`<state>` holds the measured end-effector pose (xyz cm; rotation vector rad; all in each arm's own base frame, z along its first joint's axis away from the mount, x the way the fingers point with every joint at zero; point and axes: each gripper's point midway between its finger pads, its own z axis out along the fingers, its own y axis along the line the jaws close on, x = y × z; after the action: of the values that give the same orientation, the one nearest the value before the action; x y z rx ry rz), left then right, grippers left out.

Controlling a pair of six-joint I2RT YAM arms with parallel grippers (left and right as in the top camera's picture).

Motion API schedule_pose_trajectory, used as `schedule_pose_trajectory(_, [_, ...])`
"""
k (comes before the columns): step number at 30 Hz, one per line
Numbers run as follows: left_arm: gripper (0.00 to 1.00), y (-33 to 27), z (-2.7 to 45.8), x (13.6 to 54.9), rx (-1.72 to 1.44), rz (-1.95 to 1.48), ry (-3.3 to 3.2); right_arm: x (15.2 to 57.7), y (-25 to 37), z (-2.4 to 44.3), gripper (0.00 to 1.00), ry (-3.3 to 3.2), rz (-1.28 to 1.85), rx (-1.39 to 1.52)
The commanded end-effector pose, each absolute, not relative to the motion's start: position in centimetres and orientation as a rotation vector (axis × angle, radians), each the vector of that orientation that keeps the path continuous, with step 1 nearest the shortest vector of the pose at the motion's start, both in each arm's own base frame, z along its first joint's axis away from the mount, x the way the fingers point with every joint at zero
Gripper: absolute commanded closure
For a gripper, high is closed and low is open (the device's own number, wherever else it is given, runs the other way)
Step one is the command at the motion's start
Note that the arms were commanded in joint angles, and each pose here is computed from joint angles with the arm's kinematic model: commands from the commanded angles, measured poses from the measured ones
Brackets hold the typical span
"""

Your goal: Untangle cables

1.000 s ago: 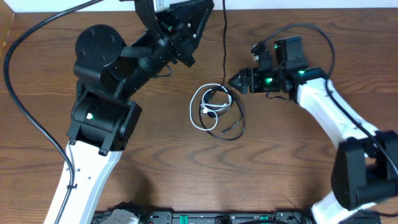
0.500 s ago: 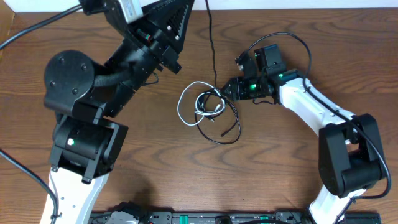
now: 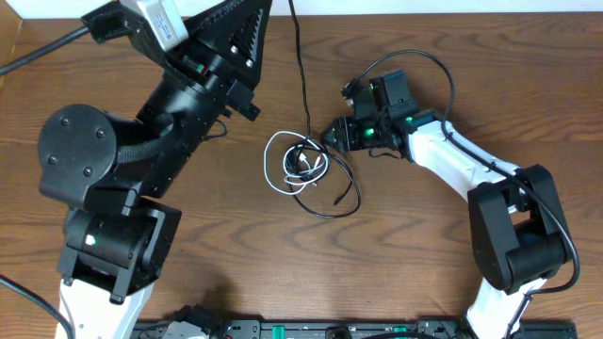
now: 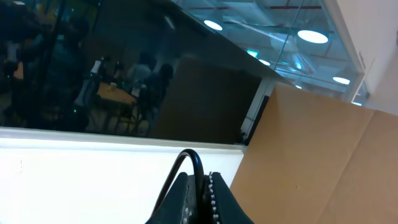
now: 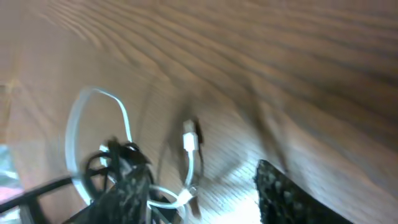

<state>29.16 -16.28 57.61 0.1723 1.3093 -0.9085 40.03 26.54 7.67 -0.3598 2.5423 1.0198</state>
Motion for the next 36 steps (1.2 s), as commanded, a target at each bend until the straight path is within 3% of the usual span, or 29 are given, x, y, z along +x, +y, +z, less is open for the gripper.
schedule_pose_trajectory(1, [0.92, -15.9, 58.2, 28.8, 0.166, -0.900, 1.289, 40.1, 26.8, 8.5, 0.46, 2.506, 1.130, -0.379])
schedule_pose_trajectory(9, [0.92, -15.9, 58.2, 28.8, 0.166, -0.900, 1.290, 38.5, 27.7, 9.8, 0.46, 2.427, 1.287, -0.543])
schedule_pose_trajectory(14, [0.92, -15.9, 58.1, 28.9, 0.165, -0.900, 1.292, 37.5, 28.8, 8.8, 0.54, 2.451, 1.297, -0.584])
schedule_pose_trajectory(16, [0.92, -15.9, 58.1, 28.9, 0.165, -0.900, 1.292, 37.3, 29.0, 7.9, 0.67, 2.473, 1.296, -0.583])
schedule_pose_trajectory(18, [0.92, -15.9, 58.0, 29.0, 0.165, -0.900, 1.299, 37.4, 28.8, 6.7, 0.95, 2.502, 1.281, -0.568])
schedule_pose_trajectory(19, [0.92, -15.9, 57.8, 29.0, 0.163, -0.899, 1.305, 37.6, 28.5, 6.4, 0.99, 2.511, 1.266, -0.555])
schedule_pose_trajectory(27, [0.92, -12.9, 55.6, 31.5, 0.030, -0.665, 1.387, 41.7, 22.4, 11.2, 0.99, 2.423, 1.166, -0.384])
schedule_pose_trajectory(31, [0.92, -10.0, 54.3, 32.7, -0.087, -0.482, 1.424, 43.4, 15.4, 13.8, 0.99, 2.480, 0.883, -0.080])
schedule_pose_trajectory(36, [0.93, -6.3, 52.1, 33.4, -0.207, -0.235, 1.488, 42.3, 7.8, 16.2, 0.99, 2.504, 0.480, 0.170])
